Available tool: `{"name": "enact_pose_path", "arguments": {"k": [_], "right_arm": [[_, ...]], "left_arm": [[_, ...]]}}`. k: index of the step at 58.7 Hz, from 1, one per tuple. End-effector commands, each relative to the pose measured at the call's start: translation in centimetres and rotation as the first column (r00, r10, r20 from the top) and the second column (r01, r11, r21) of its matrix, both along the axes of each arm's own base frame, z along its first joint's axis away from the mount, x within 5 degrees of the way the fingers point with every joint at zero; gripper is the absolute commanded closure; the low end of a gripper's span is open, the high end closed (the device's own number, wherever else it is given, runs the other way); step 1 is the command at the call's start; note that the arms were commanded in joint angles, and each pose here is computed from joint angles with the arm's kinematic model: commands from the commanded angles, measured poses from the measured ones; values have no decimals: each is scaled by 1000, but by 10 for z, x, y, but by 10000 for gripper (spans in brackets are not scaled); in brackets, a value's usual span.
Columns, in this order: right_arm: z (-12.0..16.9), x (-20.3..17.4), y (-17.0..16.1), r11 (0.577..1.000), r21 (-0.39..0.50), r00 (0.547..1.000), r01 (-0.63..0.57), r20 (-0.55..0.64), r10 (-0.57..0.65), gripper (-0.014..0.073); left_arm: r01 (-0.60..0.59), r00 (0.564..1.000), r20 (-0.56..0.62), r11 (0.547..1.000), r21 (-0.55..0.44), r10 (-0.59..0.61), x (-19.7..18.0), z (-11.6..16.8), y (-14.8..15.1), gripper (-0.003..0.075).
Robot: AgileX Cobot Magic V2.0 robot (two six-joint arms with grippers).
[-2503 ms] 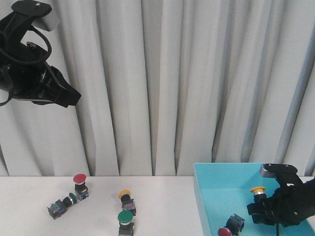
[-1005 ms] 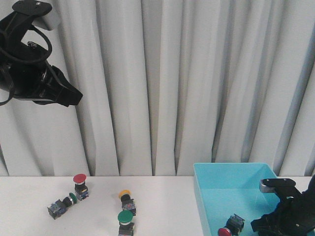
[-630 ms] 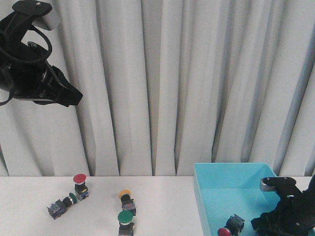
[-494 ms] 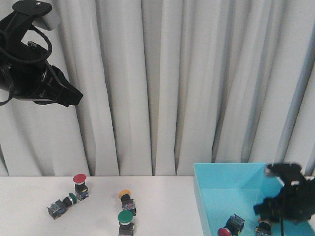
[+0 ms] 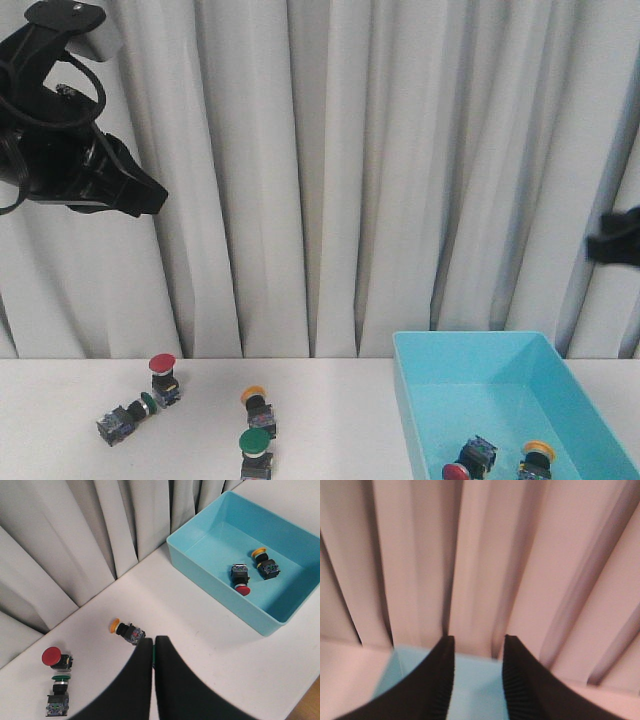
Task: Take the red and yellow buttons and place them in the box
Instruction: 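Release the yellow button and raise both grippers out of view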
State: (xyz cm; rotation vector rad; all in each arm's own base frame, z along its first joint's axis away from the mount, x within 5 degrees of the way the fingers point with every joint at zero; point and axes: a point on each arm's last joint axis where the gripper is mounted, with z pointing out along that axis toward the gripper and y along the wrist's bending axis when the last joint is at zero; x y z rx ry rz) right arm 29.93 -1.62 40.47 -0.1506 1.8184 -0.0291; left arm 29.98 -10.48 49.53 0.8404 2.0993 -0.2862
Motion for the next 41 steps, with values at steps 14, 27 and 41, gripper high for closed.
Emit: {"name": "enact_pose_path", "arguments": {"k": [14,27,41], "right_arm": [[89,-111,20,995,-3,937,-104,334,99,604],[105,-140,23,994,26,898,-107,431,85,603],[105,-138,23,994,26,899,-103,430,82,603]], "left_arm": [[6,997,82,998,-62,-1,-14,21,0,727],[4,996,90,998,-66,2,-14,22,0,727],[3,996,89,998,-65,3,-14,22,0,727]]}}
